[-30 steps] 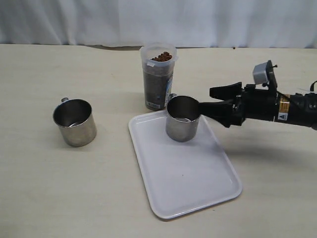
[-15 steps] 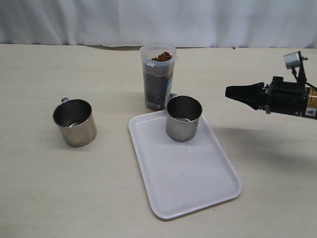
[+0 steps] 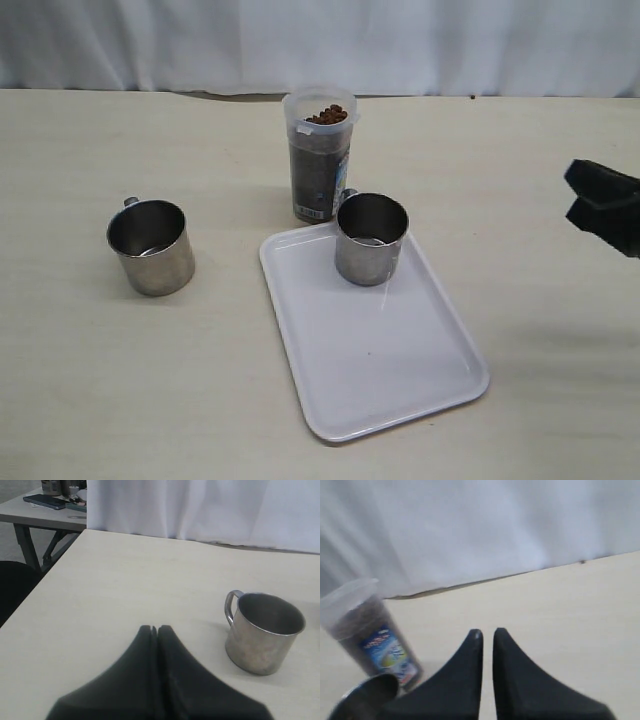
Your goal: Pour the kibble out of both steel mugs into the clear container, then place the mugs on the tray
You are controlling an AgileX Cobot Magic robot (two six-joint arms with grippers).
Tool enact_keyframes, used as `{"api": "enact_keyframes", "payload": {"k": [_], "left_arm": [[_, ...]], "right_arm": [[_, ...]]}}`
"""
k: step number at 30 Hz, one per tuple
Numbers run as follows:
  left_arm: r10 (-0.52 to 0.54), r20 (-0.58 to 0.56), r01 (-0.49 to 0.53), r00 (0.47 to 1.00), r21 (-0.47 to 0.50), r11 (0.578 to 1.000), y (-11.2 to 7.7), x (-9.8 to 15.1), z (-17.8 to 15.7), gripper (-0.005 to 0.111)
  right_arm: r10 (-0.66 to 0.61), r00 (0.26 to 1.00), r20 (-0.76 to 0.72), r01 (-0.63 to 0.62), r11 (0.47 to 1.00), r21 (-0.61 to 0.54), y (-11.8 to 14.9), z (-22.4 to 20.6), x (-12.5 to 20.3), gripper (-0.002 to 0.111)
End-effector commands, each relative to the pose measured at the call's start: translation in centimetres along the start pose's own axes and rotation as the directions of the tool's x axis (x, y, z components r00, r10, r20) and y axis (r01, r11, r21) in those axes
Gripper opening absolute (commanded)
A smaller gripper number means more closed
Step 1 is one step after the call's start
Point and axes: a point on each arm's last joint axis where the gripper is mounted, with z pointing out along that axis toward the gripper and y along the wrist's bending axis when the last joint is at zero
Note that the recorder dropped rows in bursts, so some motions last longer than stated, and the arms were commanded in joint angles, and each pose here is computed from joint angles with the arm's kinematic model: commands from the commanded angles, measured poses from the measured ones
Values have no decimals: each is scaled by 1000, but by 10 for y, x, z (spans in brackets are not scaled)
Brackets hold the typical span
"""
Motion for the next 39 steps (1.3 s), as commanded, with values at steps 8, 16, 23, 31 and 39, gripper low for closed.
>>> {"api": "enact_keyframes", "payload": {"k": [8,16,23,31,39], "left_arm": [[3,11,-3,1000,5,1000,0,0,0,0],[3,11,-3,1000,5,1000,0,0,0,0],[3,8,-3,1000,5,1000,0,0,0,0],[3,8,-3,1000,5,1000,0,0,0,0],[3,8,-3,1000,5,1000,0,0,0,0]], "right_arm": [[-93,996,-5,90,954,286,-9,-36,11,5],[-146,987,-69,160,922,351,0,-34,10,5],[-249,968,-14,236,898,372,31,-51,-36,5],[-227,958,174,154,922,356,46,-99,-42,5],[-244,930,273,163,944,288,54,-142,-14,5]]}}
